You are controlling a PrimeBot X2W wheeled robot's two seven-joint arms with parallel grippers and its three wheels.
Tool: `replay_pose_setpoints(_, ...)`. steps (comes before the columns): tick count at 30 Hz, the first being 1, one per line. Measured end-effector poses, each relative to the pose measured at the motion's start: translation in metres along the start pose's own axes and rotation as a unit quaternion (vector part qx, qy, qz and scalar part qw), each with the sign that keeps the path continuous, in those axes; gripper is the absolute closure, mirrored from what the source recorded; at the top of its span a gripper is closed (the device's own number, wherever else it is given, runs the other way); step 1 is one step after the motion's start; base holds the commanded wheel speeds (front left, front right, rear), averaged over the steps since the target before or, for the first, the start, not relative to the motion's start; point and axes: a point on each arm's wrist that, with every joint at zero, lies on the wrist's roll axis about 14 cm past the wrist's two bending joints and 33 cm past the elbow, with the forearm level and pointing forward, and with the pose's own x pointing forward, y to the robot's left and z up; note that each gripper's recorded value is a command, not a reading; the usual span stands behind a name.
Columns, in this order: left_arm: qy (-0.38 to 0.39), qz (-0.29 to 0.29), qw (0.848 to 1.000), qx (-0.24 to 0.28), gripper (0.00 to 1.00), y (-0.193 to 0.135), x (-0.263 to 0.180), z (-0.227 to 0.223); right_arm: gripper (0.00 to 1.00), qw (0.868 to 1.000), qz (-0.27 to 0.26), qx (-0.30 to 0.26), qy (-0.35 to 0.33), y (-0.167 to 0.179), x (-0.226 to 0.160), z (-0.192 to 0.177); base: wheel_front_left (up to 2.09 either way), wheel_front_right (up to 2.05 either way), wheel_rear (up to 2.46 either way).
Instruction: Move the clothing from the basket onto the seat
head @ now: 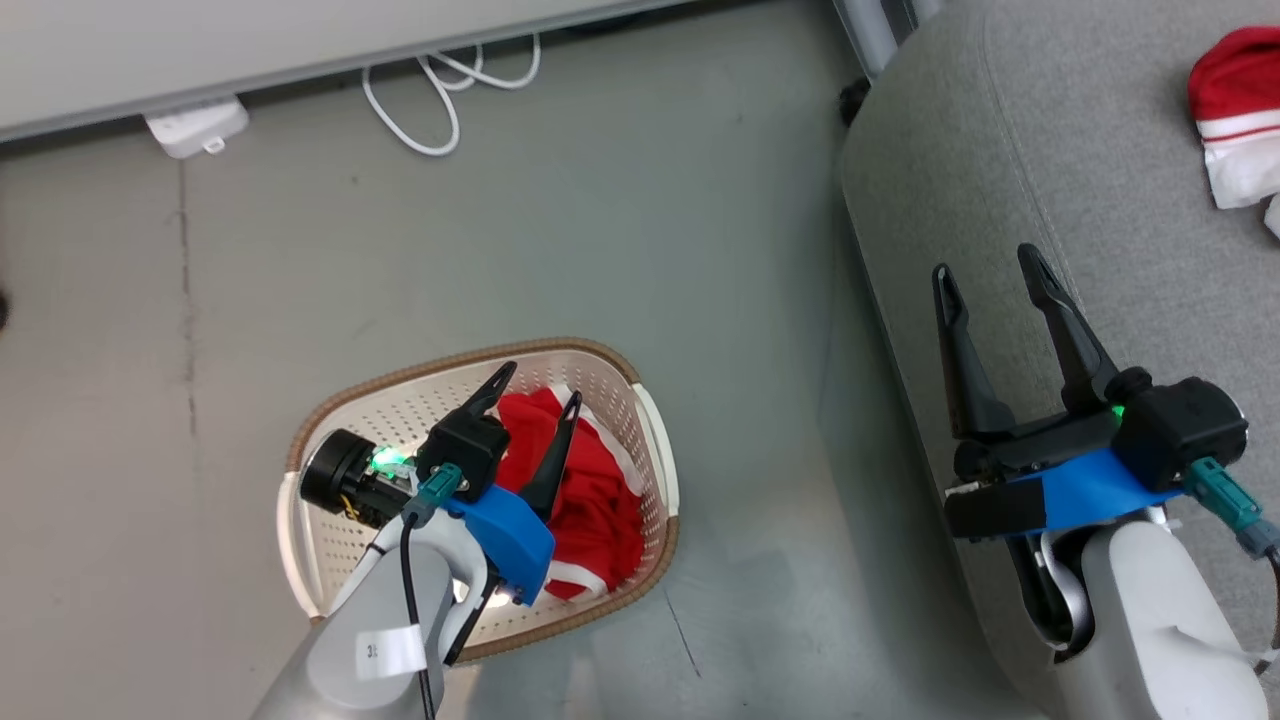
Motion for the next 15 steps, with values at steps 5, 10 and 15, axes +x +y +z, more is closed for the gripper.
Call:
replay_pose_setpoints(5,0.067,-0.039,0.997,0.006,0.0,-0.003,0.028,-0.048,0.0,1.0,-0.015,-0.007,0.024,-0.015,0.012,-0.025,0.0,0.0,0.0)
replay_pose_setpoints(10,0.121,-0.059,0.991,0.006,0.0,-0.001,0.041,-0.089,0.0,0.999,-0.017,-0.011,0.039,-0.019,0.024,-0.044,0.0,0.0,0.0)
replay_pose_setpoints(15,0.165,-0.073,0.983,0.008,0.0,0.002,0.052,-0.125,0.0,0.998,-0.019,-0.016,0.05,-0.025,0.037,-0.062,0.0,0.0,0.0)
